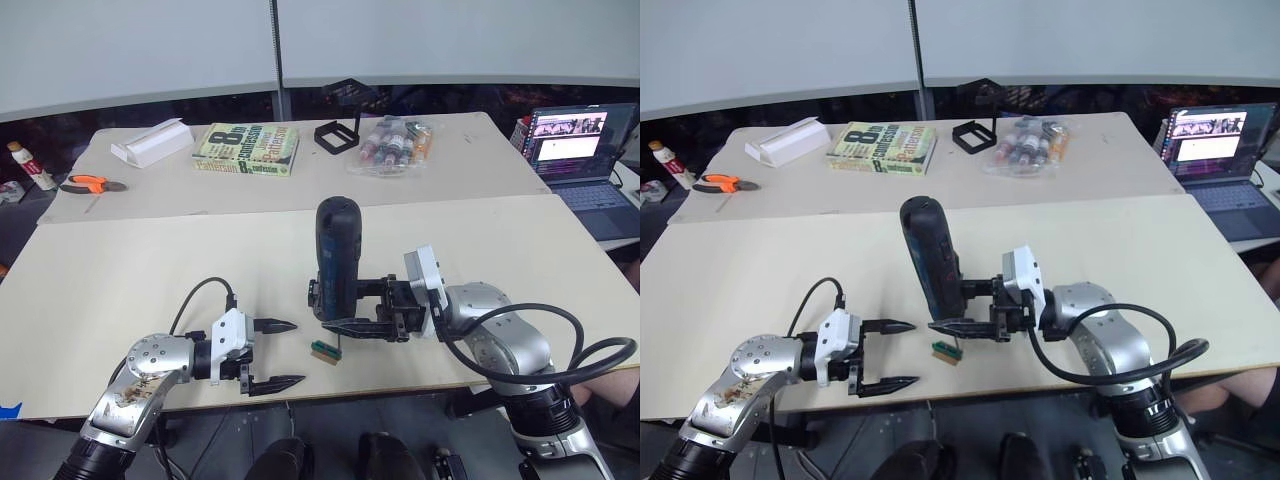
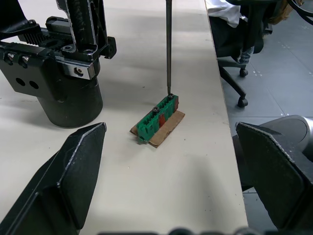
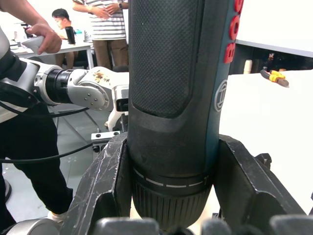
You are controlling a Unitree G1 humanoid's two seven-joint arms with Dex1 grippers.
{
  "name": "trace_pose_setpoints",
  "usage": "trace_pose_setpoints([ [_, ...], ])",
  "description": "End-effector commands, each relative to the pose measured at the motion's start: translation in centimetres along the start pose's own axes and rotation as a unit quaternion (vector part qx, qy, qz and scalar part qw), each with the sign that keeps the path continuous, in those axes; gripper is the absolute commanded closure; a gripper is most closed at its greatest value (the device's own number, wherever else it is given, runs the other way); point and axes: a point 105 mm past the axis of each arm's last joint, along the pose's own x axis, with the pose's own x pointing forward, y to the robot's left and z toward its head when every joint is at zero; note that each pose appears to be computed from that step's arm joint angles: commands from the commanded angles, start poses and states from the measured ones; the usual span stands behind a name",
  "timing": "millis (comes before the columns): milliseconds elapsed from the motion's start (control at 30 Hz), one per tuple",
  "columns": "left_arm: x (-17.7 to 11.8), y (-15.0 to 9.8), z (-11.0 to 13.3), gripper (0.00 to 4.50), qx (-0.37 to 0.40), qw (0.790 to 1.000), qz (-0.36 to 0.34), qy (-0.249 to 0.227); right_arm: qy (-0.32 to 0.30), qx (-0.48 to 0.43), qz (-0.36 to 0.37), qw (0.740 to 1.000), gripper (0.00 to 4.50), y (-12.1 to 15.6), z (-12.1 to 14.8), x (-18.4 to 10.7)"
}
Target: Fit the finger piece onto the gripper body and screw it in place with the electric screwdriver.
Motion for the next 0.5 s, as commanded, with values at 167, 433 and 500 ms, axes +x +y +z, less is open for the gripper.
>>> trace_pose_setpoints([
  [167,0.05,-0.05,0.79,0.00,0.016,1.000,-0.001,-0.012,-0.016,-0.027,0.014,0.999,2.57,0.25,1.07,0.34],
  [433,0.01,0.00,0.80,0.00,0.017,1.000,0.001,-0.011,-0.017,-0.025,0.015,0.999,2.57,0.18,1.05,0.63],
  [500,-0.02,0.01,0.79,0.00,0.017,1.000,0.001,-0.011,-0.017,-0.024,0.015,0.999,2.57,0.16,1.01,0.67],
])
